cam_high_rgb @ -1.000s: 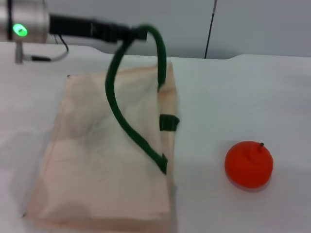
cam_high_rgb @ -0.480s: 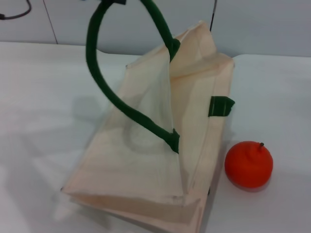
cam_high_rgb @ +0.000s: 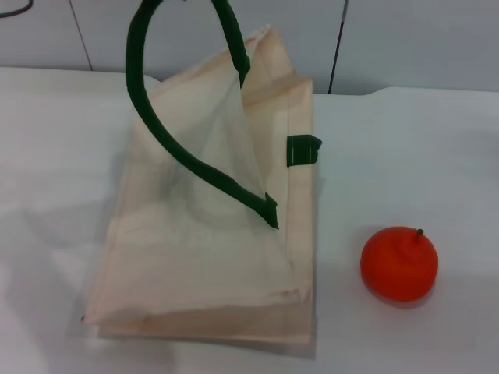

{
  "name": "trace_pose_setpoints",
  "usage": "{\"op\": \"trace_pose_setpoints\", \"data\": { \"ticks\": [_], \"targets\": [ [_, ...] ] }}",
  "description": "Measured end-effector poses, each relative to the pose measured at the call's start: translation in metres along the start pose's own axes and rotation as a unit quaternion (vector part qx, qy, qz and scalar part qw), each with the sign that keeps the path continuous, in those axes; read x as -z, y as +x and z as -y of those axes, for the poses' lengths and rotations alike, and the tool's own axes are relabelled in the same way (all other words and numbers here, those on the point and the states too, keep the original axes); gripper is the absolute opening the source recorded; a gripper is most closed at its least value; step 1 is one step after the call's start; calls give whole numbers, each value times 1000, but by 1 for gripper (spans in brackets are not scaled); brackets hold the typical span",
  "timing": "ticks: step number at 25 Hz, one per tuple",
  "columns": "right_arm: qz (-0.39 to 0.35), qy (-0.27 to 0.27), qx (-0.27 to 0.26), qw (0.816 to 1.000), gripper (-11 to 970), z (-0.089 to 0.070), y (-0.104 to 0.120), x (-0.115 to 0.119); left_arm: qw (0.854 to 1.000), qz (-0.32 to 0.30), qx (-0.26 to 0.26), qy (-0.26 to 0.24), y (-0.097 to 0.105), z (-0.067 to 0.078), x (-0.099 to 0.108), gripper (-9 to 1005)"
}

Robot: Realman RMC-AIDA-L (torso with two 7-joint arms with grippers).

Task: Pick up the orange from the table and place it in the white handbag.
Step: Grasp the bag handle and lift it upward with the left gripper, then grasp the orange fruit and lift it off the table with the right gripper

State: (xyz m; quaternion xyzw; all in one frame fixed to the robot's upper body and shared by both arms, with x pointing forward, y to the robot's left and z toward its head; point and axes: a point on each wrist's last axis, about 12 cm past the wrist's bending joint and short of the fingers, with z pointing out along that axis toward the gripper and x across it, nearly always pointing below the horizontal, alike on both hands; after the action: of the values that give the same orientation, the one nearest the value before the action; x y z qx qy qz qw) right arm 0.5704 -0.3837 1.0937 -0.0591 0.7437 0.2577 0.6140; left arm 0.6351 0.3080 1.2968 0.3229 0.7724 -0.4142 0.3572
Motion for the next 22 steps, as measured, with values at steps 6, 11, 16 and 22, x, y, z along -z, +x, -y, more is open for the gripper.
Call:
{"op": "trace_pose_setpoints", "data": {
  "ticks": [6, 11, 16, 22],
  "targets": [
    [-97, -160, 39, 981, 838, -14, -22, 11, 1000, 2, -5, 7, -5, 2, -3, 133],
    [-176, -215, 73, 958, 831, -36, -2, -7, 1000, -1, -6, 11, -10, 4, -7, 133],
    [-222, -240, 98, 940, 824, -50, 12, -19, 1000, -5, -6, 18, -12, 5, -11, 133],
    [-255, -263, 101, 925, 816, -54, 17, -16, 1000, -9, -5, 19, -13, 5, -12, 133]
  ]
}}
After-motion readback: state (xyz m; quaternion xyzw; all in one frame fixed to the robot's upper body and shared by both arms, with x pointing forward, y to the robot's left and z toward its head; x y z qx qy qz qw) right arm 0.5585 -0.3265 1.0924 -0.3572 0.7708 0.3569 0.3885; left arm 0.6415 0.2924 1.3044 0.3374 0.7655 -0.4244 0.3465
